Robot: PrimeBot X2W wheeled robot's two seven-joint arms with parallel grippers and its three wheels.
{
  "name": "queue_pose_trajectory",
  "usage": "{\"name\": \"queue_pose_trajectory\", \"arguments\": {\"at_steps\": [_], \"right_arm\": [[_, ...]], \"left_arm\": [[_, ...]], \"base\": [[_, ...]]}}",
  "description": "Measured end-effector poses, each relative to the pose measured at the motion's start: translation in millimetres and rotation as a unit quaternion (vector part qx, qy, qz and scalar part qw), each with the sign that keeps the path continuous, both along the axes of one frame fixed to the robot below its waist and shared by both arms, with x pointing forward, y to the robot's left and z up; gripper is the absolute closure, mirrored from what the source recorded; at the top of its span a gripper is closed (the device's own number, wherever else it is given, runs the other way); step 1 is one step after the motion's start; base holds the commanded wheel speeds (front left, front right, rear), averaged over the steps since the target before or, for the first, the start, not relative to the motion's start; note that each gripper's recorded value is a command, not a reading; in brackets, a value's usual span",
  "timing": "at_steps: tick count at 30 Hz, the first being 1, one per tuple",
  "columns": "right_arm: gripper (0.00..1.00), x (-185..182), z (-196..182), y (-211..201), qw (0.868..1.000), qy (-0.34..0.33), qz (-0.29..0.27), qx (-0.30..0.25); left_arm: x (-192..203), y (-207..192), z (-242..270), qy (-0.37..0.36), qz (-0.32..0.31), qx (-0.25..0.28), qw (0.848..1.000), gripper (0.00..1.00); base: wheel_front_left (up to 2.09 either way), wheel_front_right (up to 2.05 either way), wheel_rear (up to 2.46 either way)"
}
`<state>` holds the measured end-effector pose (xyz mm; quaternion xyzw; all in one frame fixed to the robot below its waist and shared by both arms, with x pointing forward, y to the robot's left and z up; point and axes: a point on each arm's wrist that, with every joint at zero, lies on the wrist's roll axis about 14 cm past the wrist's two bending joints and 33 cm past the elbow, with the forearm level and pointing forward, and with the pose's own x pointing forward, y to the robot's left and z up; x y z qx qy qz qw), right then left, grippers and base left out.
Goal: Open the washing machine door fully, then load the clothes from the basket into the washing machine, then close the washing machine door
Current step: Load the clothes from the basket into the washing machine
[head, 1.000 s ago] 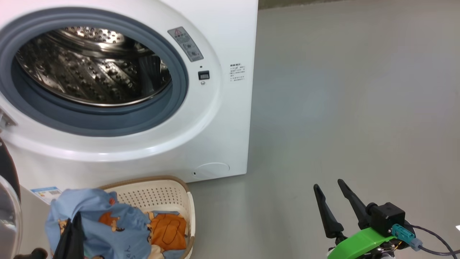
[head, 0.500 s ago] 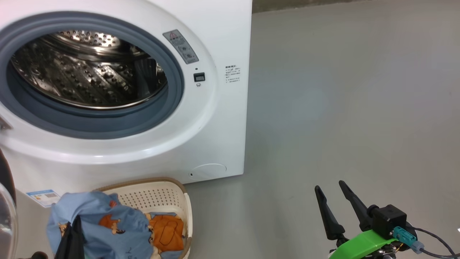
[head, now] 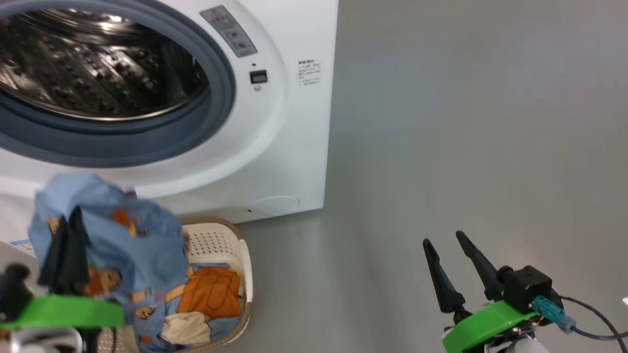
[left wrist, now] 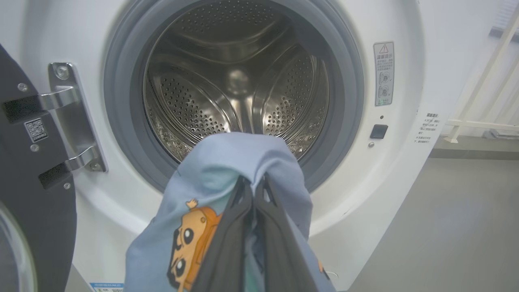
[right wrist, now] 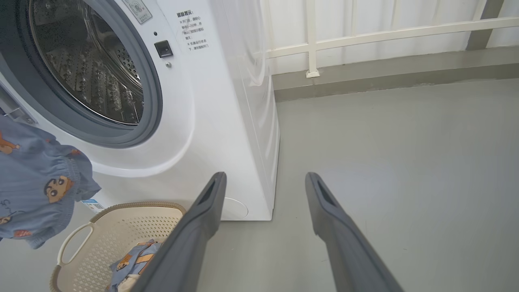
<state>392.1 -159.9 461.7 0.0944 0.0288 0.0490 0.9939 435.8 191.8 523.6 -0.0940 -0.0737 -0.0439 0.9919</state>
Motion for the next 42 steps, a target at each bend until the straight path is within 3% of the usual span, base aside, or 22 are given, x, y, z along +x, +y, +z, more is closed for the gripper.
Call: {"name": "queue_pose_trajectory", "arguments": {"at_steps": [23, 42], "right_arm": [[0.00, 32, -41, -15, 0.999, 0.045, -0.019, 0.001], [0.00, 46, -96, -20, 0.994, 0.107, -0.027, 0.010]], "left_arm": [[145, 3, 54, -0.115, -0.013, 0.012, 0.993, 1.00], [223, -18, -69, 0.027, -0.062, 0.028, 0.997, 1.00]], "base": [[0.00, 0.00, 0.00], [0.00, 0.00, 0.00]]}}
